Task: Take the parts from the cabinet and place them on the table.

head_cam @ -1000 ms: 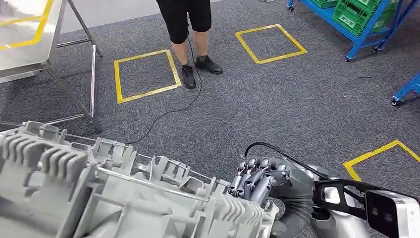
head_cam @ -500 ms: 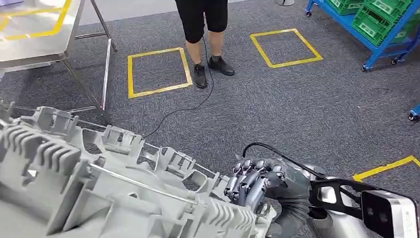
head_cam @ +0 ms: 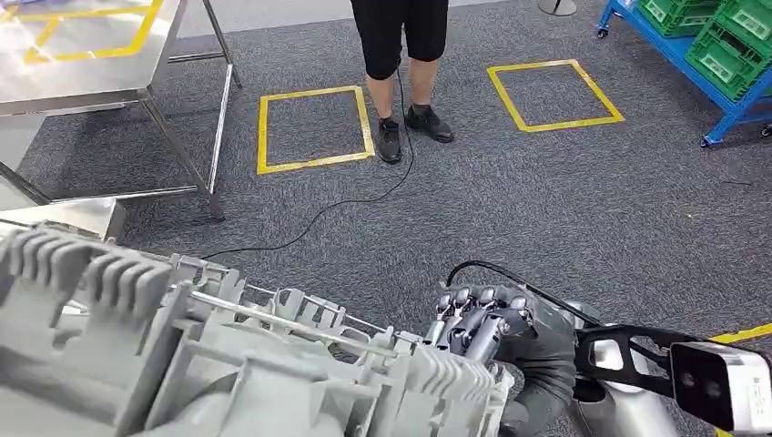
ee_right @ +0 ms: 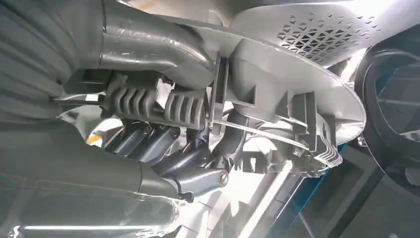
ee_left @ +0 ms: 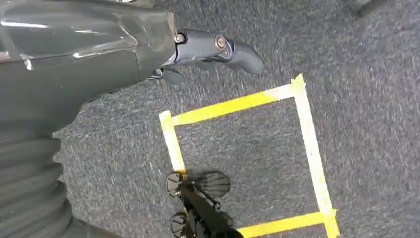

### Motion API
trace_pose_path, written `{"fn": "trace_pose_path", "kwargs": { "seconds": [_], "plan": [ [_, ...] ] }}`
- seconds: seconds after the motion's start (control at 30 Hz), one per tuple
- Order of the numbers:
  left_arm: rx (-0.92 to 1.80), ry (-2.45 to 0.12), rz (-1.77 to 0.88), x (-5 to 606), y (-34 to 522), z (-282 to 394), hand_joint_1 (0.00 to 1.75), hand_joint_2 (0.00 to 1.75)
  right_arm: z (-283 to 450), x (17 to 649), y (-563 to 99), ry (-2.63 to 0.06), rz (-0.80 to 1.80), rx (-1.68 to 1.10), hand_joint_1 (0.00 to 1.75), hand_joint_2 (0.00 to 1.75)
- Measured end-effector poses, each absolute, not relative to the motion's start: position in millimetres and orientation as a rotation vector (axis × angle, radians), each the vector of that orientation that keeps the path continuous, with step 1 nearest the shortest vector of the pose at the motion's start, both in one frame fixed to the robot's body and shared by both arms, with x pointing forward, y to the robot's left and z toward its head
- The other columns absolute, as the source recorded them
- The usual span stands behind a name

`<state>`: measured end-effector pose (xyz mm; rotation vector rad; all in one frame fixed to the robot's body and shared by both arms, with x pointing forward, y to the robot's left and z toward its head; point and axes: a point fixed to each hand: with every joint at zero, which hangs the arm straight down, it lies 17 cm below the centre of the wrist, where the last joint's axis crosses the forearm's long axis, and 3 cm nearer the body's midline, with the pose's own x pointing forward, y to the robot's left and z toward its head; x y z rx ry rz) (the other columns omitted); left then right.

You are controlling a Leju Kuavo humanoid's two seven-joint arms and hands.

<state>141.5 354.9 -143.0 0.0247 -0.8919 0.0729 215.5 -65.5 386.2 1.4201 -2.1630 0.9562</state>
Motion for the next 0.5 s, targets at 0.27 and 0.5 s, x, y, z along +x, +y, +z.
{"fn": "trace_pose_path", "kwargs": {
  "seconds": [0.27, 0.5],
  "plan": [
    [0.019, -0.891, 0.075, 141.2, 353.1, -143.2, 0.0, 1.75, 388.3, 213.3, -66.5, -2.168, 0.95, 1.443, 1.73, 1.75],
    [0.029, -0.893, 0.071, 141.8, 357.3, -141.1, 0.0, 1.75, 390.6, 214.0, -68.0, -2.178, 0.942, 1.445, 1.73, 1.75]
  ]
}}
